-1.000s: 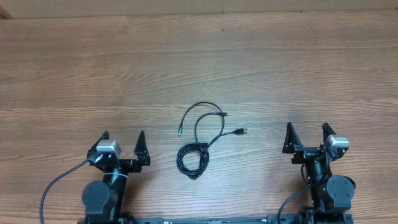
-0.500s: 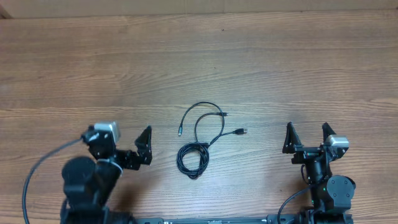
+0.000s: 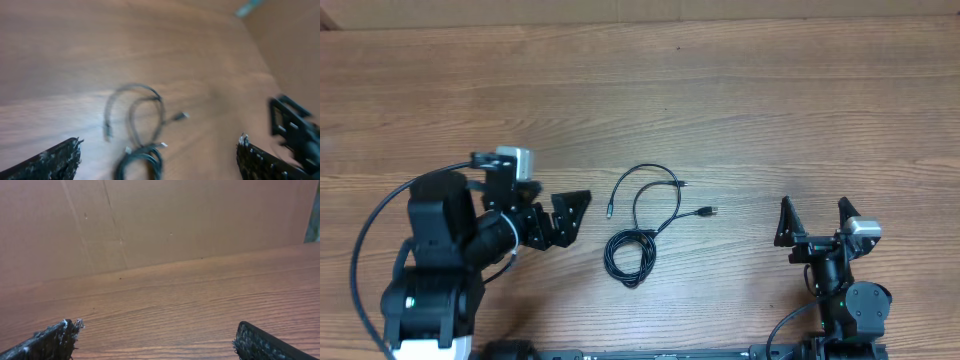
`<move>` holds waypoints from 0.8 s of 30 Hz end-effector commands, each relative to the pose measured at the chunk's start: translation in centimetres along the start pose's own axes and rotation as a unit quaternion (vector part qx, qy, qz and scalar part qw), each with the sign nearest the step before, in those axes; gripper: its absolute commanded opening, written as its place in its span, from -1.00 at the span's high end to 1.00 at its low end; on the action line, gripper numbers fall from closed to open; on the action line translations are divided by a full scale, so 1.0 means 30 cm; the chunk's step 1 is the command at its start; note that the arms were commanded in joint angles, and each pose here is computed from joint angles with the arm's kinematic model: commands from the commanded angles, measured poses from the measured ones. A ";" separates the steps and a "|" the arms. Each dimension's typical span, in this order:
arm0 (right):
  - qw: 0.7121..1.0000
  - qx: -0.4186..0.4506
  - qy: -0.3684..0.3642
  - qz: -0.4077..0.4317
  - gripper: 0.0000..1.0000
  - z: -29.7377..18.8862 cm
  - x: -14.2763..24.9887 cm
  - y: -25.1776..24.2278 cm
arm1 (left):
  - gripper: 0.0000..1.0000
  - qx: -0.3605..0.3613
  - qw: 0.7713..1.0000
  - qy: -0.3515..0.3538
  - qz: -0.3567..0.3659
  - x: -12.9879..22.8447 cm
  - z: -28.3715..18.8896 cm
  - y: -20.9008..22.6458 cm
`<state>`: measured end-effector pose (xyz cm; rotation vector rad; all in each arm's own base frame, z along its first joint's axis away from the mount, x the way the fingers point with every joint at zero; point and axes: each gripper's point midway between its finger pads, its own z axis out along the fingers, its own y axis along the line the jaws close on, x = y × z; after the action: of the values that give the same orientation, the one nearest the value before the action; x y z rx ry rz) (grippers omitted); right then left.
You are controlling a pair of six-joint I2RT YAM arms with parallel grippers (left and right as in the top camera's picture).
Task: Untangle cables
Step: 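Move the left gripper forward over the black cable bundle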
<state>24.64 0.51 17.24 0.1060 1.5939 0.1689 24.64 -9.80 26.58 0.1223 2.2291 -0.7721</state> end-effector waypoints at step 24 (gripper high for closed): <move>1.000 0.002 -0.002 -0.004 -1.00 0.000 0.006 -0.004 | -0.54 -0.165 0.938 0.236 -0.194 0.363 0.349 -0.003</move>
<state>24.64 0.51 17.23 0.1060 1.5943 0.1689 22.40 -17.89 14.60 -0.2077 2.8723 -0.7608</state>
